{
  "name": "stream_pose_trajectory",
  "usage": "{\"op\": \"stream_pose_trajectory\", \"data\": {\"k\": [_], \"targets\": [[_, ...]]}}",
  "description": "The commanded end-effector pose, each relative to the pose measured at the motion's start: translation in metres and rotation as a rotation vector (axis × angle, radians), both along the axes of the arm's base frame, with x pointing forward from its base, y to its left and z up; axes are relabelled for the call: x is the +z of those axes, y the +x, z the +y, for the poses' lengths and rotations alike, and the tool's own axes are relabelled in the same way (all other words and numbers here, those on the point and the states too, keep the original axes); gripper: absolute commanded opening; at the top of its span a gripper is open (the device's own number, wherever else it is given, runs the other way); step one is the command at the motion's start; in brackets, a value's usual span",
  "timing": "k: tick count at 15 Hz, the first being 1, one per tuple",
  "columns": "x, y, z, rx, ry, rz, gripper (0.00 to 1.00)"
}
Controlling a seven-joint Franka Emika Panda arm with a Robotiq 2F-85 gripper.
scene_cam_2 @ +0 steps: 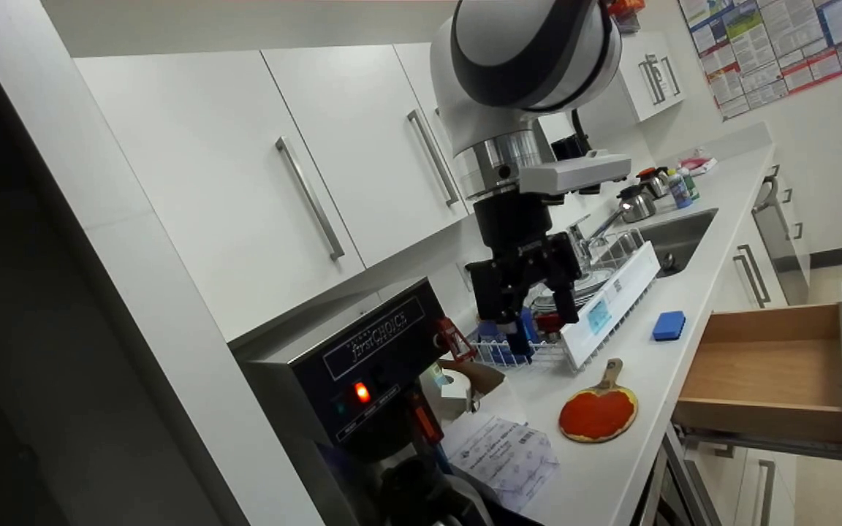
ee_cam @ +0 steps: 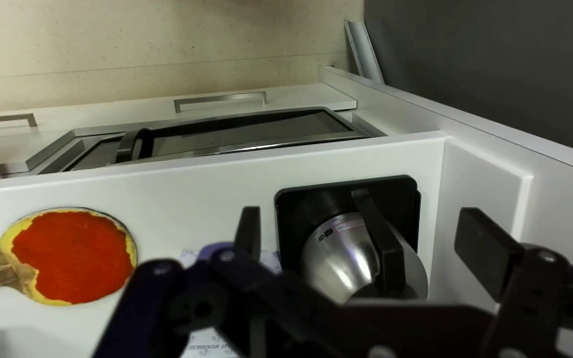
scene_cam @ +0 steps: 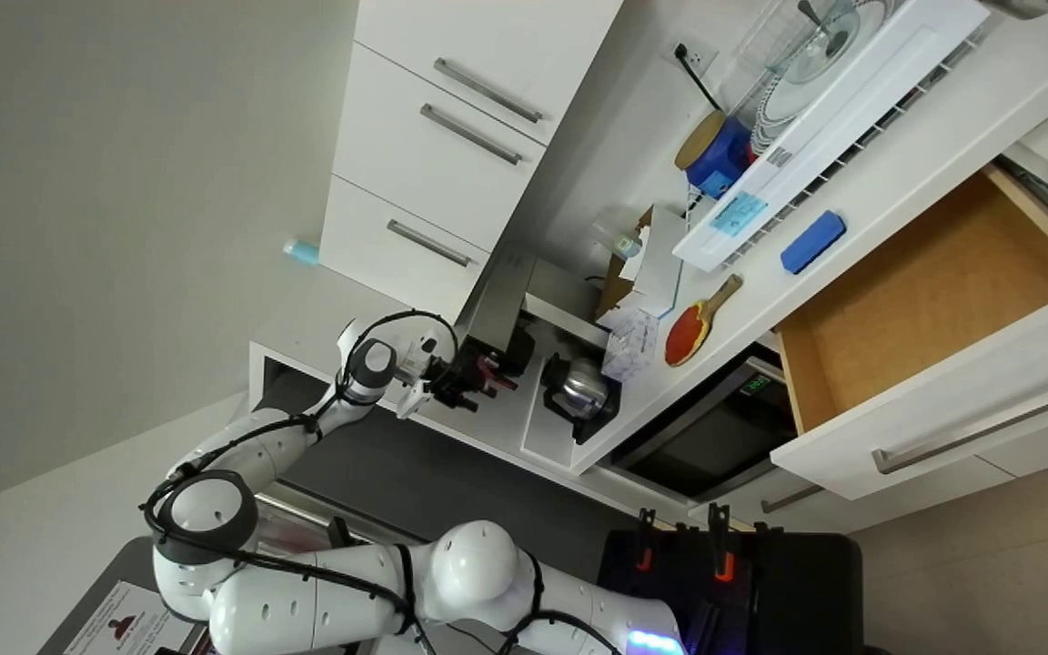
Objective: Turn off the coffeemaker
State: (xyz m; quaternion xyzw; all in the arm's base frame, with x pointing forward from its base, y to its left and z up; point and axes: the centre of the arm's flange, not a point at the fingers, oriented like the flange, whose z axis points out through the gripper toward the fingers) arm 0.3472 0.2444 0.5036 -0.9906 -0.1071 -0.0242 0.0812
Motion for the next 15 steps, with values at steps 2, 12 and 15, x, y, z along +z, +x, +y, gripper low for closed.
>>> {"op": "stream_pose_trajectory", "data": {"k": [2,12,15], "targets": [[0.021,-0.013,0.045,-0.086,-0.014,-0.03,1.0],[0.024,0.015,0.129,-0.034,-0.053,-0.104,0.66],[0.022,0.024,0.143,-0.017,-0.044,-0.145,0.42]]}}
